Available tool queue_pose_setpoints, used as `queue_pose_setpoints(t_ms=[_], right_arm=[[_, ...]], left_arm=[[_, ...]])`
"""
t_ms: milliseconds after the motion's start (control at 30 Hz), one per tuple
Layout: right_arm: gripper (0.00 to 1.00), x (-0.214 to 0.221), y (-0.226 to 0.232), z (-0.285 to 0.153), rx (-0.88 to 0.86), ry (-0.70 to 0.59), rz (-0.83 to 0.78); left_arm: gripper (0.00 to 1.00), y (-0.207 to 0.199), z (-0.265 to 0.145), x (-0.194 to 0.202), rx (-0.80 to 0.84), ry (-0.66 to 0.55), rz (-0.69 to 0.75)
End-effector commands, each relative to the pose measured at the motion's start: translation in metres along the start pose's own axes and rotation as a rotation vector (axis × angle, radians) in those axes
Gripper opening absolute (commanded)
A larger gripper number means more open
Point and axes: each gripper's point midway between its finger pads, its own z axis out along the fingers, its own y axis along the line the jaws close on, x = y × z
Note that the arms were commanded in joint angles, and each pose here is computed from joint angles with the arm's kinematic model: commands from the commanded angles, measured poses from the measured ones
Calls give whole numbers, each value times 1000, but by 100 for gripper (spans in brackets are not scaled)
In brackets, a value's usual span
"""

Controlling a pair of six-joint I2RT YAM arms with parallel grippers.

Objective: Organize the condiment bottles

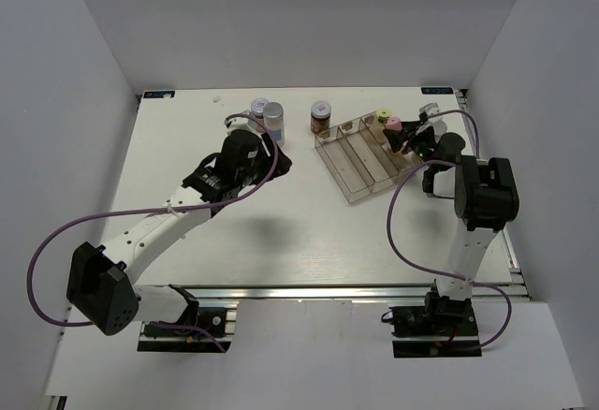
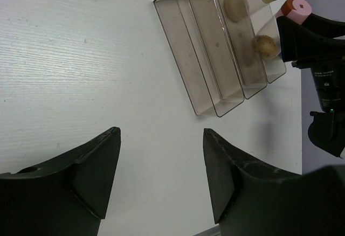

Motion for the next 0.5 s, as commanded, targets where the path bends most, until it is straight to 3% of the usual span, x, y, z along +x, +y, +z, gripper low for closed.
queue_pose_setpoints(t_ms=[0, 200, 467], right_arm=[[56, -26, -7, 10, 10, -90, -76], [66, -17, -2, 5, 0, -72, -81], [69, -13, 4, -1, -12, -61, -78]], left_arm=[[72, -12, -7, -12, 31, -21, -5], [72, -11, -5, -11, 26, -16, -2], [72, -11, -4, -9, 25, -10, 0]])
